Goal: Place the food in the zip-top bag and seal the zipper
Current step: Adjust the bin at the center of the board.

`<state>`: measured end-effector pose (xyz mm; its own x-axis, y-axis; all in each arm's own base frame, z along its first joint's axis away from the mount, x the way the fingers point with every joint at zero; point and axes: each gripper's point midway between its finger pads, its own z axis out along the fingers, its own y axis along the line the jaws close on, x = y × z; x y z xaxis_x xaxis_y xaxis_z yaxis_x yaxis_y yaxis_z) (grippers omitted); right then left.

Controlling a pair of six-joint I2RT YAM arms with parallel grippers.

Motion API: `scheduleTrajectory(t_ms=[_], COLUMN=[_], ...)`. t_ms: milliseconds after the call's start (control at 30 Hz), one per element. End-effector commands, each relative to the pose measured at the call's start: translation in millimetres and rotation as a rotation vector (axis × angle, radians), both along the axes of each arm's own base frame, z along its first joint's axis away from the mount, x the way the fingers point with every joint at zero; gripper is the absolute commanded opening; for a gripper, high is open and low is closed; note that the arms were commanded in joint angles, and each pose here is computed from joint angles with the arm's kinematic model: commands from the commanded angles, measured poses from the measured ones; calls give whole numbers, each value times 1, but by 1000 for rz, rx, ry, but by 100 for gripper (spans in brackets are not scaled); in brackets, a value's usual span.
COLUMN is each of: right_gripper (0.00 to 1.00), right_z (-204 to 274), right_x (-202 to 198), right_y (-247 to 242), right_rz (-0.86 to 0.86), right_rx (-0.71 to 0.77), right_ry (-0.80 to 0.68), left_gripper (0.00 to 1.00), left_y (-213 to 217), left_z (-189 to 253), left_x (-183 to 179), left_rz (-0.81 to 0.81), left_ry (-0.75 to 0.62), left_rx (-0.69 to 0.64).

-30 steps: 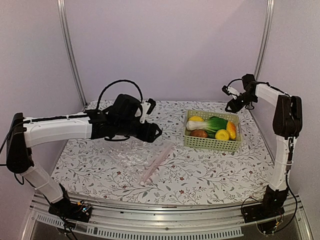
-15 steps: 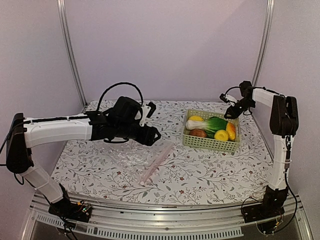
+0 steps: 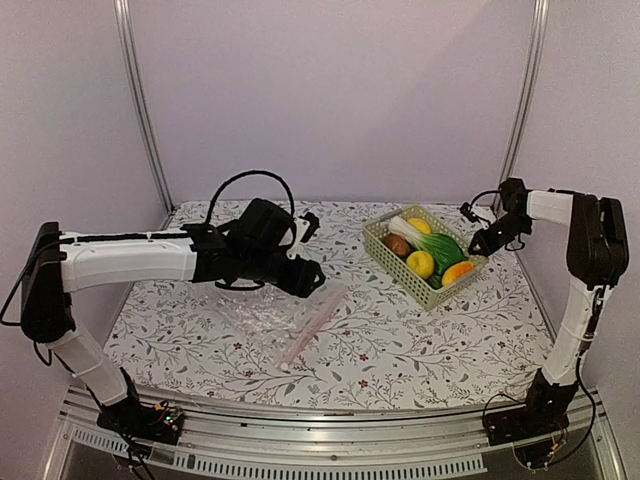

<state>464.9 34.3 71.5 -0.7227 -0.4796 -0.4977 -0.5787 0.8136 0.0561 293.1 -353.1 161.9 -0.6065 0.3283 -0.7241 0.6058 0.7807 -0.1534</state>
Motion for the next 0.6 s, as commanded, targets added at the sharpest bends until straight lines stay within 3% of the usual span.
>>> scheduleTrajectory(t_ms=[0,267,567], right_gripper=[5,8,35], right_z=[-2,1,26], right_x=[-47,-105,-121], right_y=[-23,-19,-10], right_rz=[-124,-162,-183], right_rx=[-42,-30,25], right_ry=[45,67,42], left_gripper=[68,73,71], left_y=[-9,-4,1], left_z=[-19,-65,-108], left_x=[-16,-24,-27], left_rz=[3,63,72], left_ry=[23,-15,-2], left_rx=[116,456,633])
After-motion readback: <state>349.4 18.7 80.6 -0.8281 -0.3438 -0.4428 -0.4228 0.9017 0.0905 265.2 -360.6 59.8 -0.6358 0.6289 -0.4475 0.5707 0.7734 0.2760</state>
